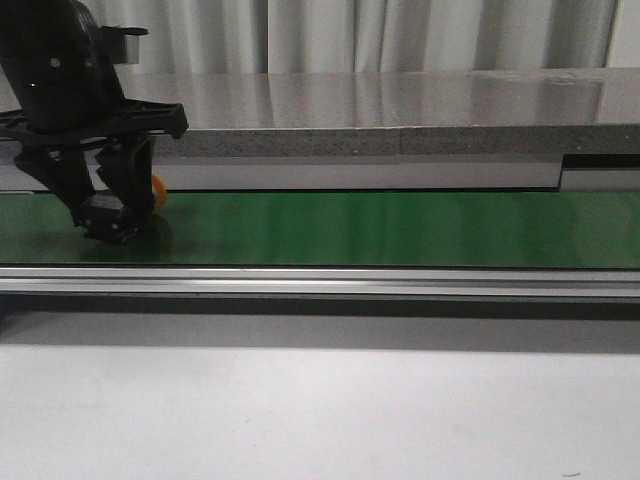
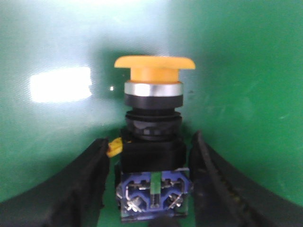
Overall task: Move button from right to left
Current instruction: 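Lift the button with the left gripper and carry it over the blue tray, then lower the button into the blue tray and open the left gripper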
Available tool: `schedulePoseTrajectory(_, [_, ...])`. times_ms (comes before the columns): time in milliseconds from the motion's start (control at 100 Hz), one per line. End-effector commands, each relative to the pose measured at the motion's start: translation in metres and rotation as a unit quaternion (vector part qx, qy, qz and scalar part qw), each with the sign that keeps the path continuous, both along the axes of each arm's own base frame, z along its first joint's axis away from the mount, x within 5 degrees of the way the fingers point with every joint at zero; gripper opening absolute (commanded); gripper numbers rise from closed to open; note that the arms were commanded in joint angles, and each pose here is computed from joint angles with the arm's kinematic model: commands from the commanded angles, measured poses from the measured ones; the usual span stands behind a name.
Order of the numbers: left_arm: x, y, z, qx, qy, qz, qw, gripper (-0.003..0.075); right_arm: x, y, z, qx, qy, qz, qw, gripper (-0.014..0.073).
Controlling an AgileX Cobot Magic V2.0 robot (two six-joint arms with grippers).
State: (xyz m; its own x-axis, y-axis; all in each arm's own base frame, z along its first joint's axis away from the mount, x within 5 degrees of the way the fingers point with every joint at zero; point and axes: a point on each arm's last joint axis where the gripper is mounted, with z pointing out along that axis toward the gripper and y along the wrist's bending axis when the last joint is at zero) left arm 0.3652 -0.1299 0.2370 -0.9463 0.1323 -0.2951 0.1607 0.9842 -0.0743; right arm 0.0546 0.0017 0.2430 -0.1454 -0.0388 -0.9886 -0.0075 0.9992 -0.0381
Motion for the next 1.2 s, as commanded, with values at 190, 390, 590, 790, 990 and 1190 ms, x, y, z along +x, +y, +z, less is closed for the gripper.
schedulePoseTrajectory(190, [0.0, 0.01, 0.06, -0.013, -0.082, 0.011, 0.997, 0.0253, 0.001, -0.001, 0.016, -0.006, -0.052, -0.004, 0.999, -0.0067])
schedulePoseTrajectory(390, [-0.005, 0.061, 0.094, 0.003, -0.125, 0.066, 0.99, 0.0253, 0.001, -0.001, 0.016, -0.006, -0.053, -0.004, 0.999, -0.0067])
schedulePoseTrajectory(590, [-0.013, 0.134, 0.107, 0.048, -0.121, 0.141, 0.981, 0.0253, 0.001, -0.001, 0.017, -0.006, -0.054, -0.004, 0.998, -0.0067])
schedulePoseTrajectory(790, [-0.019, 0.189, 0.106, 0.081, -0.108, 0.167, 0.977, 0.0252, 0.001, -0.001, 0.017, -0.006, -0.055, -0.005, 0.998, -0.0067])
schedulePoseTrajectory(990, [-0.026, 0.228, 0.101, 0.102, -0.096, 0.186, 0.973, 0.0252, 0.001, -0.001, 0.017, -0.006, -0.055, -0.005, 0.998, -0.0067])
schedulePoseTrajectory(1190, [-0.022, 0.25, 0.072, 0.116, -0.078, 0.175, 0.974, 0.0253, 0.001, -0.001, 0.017, -0.006, -0.056, -0.005, 0.998, -0.0067])
